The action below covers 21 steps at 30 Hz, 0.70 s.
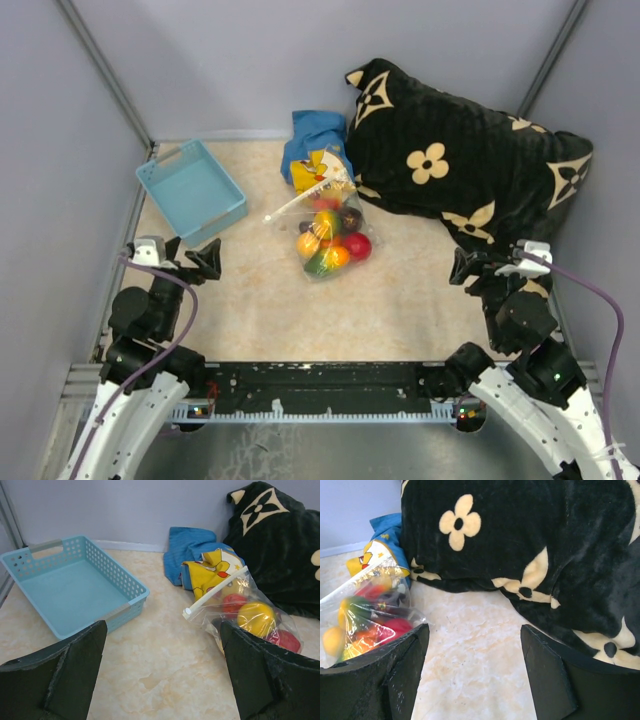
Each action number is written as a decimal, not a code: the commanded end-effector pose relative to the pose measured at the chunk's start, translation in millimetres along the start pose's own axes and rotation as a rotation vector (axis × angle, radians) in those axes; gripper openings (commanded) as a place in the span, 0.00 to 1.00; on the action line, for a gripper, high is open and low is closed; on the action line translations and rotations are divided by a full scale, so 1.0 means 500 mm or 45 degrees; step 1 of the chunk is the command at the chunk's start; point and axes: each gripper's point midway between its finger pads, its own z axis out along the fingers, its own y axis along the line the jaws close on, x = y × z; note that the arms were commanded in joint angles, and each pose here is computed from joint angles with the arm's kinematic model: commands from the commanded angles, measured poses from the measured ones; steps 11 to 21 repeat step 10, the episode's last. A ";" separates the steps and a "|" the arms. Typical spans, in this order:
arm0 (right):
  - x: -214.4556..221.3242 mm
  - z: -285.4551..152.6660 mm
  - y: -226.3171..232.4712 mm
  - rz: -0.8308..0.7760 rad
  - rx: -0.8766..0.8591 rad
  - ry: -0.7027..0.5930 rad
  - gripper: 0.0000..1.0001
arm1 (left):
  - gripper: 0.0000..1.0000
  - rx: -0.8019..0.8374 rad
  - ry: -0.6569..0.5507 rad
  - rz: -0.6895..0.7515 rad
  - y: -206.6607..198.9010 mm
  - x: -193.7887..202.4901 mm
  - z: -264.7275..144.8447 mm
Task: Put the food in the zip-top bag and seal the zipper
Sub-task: Reset both arms
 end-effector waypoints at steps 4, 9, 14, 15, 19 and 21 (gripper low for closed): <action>-0.028 -0.007 -0.016 0.050 0.039 -0.071 0.74 | 1.00 -0.033 -0.024 0.032 0.010 -0.007 0.011; -0.029 -0.007 -0.012 0.048 0.027 -0.070 0.75 | 1.00 -0.032 -0.019 0.033 0.010 -0.006 0.012; -0.028 -0.007 -0.010 0.046 0.020 -0.068 0.75 | 1.00 -0.030 -0.019 0.033 0.009 -0.006 0.012; -0.028 -0.007 -0.010 0.046 0.020 -0.068 0.75 | 1.00 -0.030 -0.019 0.033 0.009 -0.006 0.012; -0.028 -0.007 -0.010 0.046 0.020 -0.068 0.75 | 1.00 -0.030 -0.019 0.033 0.009 -0.006 0.012; -0.028 -0.007 -0.010 0.046 0.020 -0.068 0.75 | 1.00 -0.030 -0.019 0.033 0.009 -0.006 0.012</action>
